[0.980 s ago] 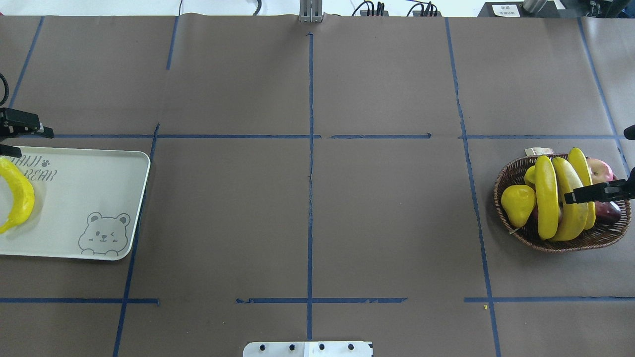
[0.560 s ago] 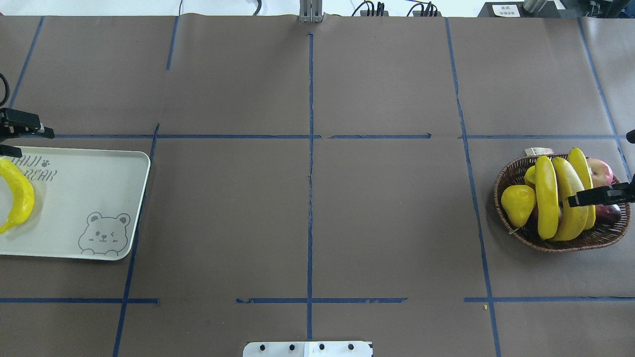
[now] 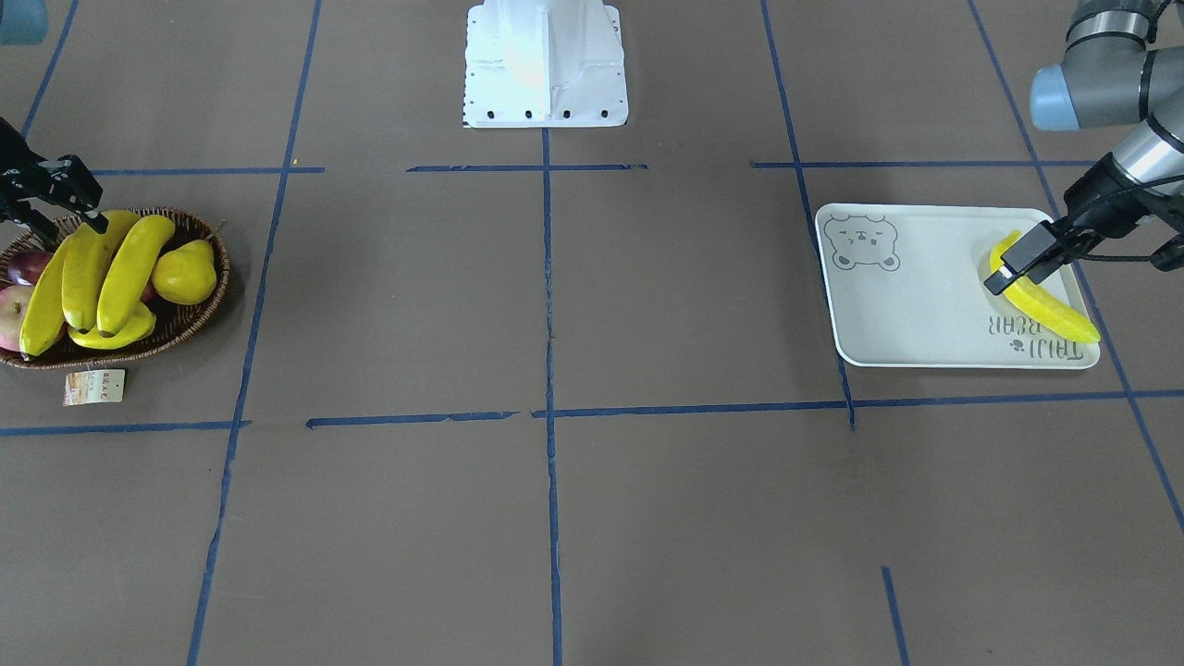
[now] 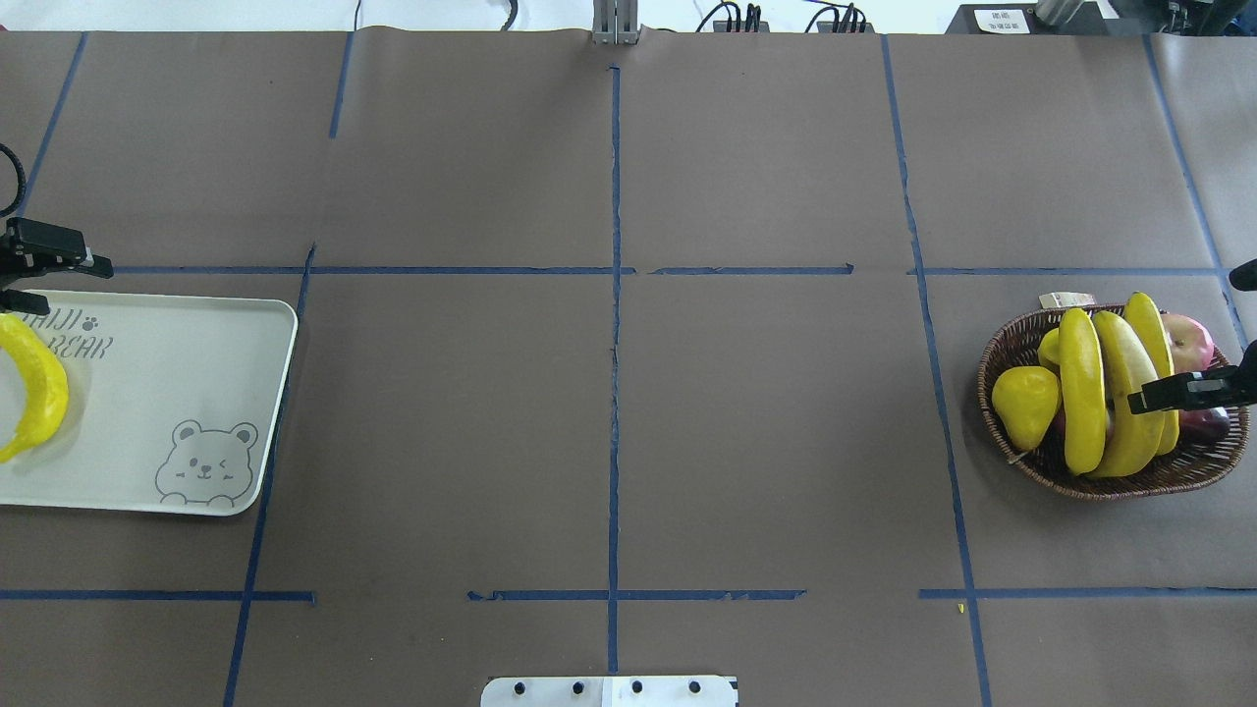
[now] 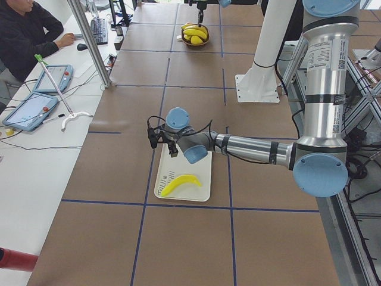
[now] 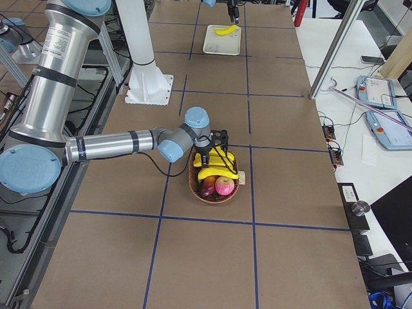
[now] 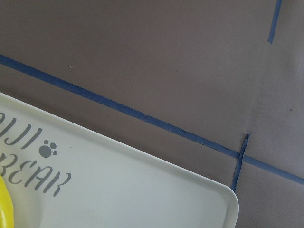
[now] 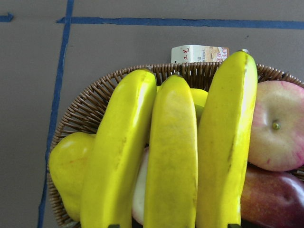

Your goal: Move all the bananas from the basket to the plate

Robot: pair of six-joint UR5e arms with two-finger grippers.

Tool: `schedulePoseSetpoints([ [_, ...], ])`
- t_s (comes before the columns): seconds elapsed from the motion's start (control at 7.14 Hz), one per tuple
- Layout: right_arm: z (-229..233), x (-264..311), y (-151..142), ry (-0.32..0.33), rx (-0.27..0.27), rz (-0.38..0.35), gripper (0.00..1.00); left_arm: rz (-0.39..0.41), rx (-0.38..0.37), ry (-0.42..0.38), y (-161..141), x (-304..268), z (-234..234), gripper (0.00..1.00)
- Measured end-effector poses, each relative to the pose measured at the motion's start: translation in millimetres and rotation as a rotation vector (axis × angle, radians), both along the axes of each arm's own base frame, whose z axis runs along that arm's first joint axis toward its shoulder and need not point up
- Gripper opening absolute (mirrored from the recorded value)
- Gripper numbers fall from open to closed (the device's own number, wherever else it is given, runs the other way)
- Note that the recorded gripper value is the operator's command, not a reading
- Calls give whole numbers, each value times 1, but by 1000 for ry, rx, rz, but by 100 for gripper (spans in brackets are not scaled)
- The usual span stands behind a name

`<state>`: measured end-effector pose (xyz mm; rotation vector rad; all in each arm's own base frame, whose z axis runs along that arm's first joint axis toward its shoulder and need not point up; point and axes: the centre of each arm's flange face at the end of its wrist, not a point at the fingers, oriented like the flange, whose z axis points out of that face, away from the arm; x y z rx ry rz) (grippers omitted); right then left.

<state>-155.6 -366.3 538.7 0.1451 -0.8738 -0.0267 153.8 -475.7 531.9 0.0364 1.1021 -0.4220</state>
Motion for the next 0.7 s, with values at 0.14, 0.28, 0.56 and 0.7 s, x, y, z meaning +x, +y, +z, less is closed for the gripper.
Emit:
schedulePoseSetpoints([
  [0.14,0,-1,-1,0,0,-1,64,0,0,0,0,0,0,100],
  [0.28,-1,-4,-4,-2,2,-3,64,0,-1,-1,0,0,1,100],
  [0.56,2,-10,-12,-4,0,-4,64,-1,-2,-1,0,0,1,100],
  [0.7,4,-11,-14,-3,-1,-4,63,-1,-1,-1,0,0,1,100],
])
